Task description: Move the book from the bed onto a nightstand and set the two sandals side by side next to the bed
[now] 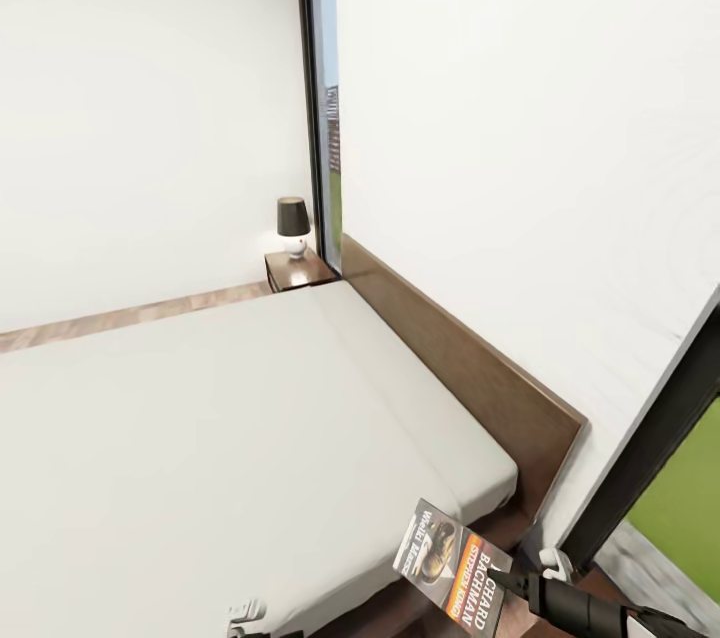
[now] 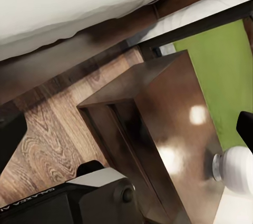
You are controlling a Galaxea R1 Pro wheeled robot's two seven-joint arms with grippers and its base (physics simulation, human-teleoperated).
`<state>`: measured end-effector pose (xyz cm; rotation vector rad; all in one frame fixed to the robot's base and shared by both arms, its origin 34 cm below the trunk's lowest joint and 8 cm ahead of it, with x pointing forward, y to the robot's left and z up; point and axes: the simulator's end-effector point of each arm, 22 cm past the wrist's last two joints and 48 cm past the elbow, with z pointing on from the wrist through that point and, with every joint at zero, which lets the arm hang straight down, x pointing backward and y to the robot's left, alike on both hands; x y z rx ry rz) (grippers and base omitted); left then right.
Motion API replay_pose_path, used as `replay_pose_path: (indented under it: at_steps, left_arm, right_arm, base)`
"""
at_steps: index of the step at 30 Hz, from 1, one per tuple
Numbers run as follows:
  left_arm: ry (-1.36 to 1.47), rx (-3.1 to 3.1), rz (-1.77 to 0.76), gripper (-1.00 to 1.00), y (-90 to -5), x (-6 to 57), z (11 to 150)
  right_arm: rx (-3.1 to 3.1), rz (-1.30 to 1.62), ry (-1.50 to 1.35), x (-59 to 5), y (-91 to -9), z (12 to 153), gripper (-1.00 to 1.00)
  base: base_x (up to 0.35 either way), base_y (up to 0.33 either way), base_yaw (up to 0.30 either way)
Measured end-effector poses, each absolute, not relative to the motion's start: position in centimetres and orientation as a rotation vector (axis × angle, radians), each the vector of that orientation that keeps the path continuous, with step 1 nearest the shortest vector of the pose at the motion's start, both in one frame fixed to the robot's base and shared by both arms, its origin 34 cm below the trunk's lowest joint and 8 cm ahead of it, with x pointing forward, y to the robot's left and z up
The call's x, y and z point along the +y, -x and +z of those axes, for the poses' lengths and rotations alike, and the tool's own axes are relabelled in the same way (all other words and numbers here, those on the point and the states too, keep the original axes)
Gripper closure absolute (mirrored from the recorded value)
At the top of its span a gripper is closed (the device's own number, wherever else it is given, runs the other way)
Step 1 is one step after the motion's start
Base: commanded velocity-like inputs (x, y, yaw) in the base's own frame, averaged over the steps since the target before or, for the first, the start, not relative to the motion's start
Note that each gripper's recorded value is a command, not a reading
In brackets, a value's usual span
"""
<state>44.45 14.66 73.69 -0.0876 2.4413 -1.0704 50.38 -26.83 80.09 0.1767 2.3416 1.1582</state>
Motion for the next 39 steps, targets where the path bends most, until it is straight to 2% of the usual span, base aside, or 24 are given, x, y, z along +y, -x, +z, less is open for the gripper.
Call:
replay_pose_path:
  at_steps: [39]
  left_arm:
    - [0.052,2.384,-1.059,-1.0,-46.0,14.6,75.9]
  right_arm:
    - [2.286,1.148,-0.138,-26.8,-51.6,82.6,1.0]
  base:
    - [0.0,0.0,0.0]
